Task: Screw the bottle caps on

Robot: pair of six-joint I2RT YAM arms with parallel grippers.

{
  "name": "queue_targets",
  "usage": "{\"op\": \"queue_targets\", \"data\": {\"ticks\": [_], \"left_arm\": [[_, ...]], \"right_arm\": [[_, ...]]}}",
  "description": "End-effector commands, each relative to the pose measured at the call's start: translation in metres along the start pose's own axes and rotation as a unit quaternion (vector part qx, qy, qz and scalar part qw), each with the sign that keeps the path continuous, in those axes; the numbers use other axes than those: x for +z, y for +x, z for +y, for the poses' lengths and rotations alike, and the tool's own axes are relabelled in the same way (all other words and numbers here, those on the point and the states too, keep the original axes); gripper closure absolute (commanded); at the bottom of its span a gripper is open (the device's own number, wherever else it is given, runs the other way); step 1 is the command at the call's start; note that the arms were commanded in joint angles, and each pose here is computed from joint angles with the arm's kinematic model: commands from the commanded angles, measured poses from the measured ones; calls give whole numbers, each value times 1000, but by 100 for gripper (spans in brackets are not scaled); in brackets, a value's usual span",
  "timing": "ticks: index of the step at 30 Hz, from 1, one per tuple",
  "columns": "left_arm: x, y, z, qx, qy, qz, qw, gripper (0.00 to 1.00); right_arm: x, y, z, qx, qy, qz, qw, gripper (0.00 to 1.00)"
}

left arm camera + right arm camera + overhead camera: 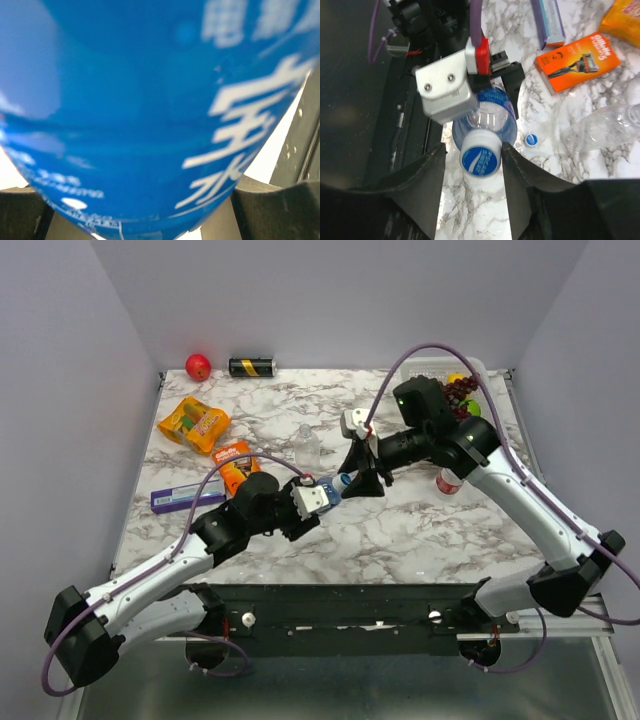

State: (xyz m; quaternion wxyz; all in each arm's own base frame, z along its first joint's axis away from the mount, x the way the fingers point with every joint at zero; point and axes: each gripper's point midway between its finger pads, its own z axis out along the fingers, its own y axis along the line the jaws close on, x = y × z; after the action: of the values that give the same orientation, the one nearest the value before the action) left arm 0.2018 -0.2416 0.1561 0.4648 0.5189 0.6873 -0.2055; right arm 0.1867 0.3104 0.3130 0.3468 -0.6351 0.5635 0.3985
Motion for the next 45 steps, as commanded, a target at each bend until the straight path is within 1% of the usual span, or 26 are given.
{"op": "queue_targets", "data": {"ticks": [1,3,4,7,9,11,16,21,24,25,26,27,28,29,30,31,32,33,34,35,37,40,45], "left_arm": [[-13,-35,9,-31,-22,-87,995,100],[-15,-39,8,-41,-20,-95,994,100],[-15,-42,7,-52,-17,-99,994,100],[-15,-50,7,-61,-14,-110,992,100],[-15,-52,7,-64,-13,-113,991,100],[-15,-56,10,-64,-15,-117,991,100],[-16,-67,13,-65,-18,-130,989,100],[-17,-73,16,-78,-22,-142,987,100],[-18,-75,18,-87,-22,-146,985,100],[-17,-74,19,-92,-24,-143,985,100],[-17,-73,20,-94,-26,-141,985,88],[-16,-71,21,-97,-29,-136,985,67],[-16,-67,22,-99,-33,-131,986,47],[-14,-61,23,-96,-39,-121,987,2],[-12,-51,23,-99,-42,-102,989,1],[-10,-40,23,-102,-50,-86,990,1],[-10,-29,30,-106,-71,-71,989,1],[-11,-19,31,-116,-79,-56,989,1],[-11,-8,32,-125,-86,-45,987,1],[-13,-2,37,-136,-99,-39,985,1],[-16,13,45,-175,-127,-20,976,1],[-20,24,53,-213,-143,-13,967,1],[-24,25,56,-217,-143,-19,966,1]], "right_arm": [[-17,-42,-12,-7,82,-100,992,38],[-18,-54,-10,-9,80,-130,988,38],[-16,-54,-10,20,78,-136,987,38],[-12,-62,-15,61,73,-152,984,38],[-11,-69,-16,66,64,-164,982,38],[-6,-70,-17,81,54,-168,981,36],[2,-67,-25,109,50,-165,979,36],[9,-59,-34,125,60,-157,978,39],[12,-54,-37,134,62,-154,977,56],[11,-56,-38,134,65,-155,977,72],[10,-57,-39,131,70,-156,977,78],[8,-58,-42,123,79,-157,977,85],[6,-59,-46,112,91,-157,977,93],[1,-62,-53,80,110,-155,978,96],[-6,-57,-66,77,148,-145,975,97],[-10,-54,-75,68,167,-139,974,99],[-16,-49,-85,50,188,-131,972,99],[-25,-40,-100,48,222,-120,967,100],[-30,-33,-109,44,239,-111,964,100],[-34,-25,-118,35,249,-102,962,100],[-51,-5,-140,53,278,-91,955,100],[-66,29,-167,77,309,-63,946,99],[-78,75,-198,86,349,-8,933,100]]}}
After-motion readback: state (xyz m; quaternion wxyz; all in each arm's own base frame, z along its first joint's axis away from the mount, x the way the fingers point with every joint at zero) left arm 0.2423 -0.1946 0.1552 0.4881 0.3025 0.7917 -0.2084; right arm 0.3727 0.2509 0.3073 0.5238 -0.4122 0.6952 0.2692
